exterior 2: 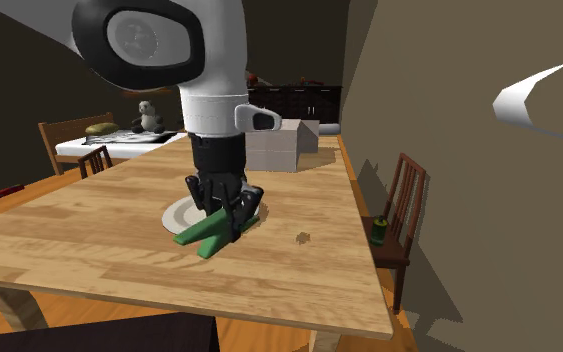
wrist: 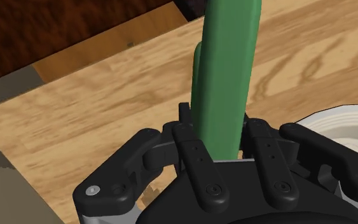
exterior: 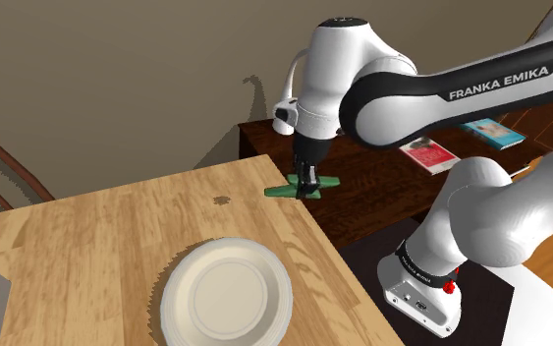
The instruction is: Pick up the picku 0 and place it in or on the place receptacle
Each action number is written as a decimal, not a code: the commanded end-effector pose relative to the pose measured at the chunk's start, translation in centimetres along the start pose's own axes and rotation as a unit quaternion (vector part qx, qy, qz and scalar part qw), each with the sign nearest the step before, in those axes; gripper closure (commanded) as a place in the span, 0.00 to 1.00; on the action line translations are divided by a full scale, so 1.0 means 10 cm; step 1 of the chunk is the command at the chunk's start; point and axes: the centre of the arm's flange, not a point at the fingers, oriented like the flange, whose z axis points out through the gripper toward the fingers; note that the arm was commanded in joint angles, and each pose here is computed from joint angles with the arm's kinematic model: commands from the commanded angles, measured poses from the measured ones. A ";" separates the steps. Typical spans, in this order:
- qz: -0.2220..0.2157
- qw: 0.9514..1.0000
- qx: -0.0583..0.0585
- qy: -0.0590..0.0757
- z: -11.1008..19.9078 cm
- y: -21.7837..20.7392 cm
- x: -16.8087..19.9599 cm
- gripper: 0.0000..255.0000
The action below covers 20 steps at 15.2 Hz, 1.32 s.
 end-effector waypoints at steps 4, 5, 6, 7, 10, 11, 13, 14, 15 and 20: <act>0.000 1.000 0.000 0.000 -0.02 -0.50 0.41 1.00; 0.000 1.000 0.000 0.000 -0.02 -0.60 0.50 1.00; 0.000 1.000 0.000 0.000 -0.02 -0.70 0.58 1.00; 0.000 1.000 0.000 0.000 -0.02 -0.80 0.67 1.00; 0.000 1.000 0.000 0.000 -0.01 -1.10 0.92 1.00; 0.000 1.000 0.000 0.000 -0.01 -1.21 1.01 1.00; 0.000 1.000 0.000 0.000 -0.01 -1.41 1.18 1.00; 0.000 1.000 0.000 0.000 -0.01 -1.51 1.26 1.00; 0.000 1.000 0.000 0.000 -0.01 -1.61 1.35 1.00; 0.000 1.000 0.000 0.000 0.10 -1.90 1.60 1.00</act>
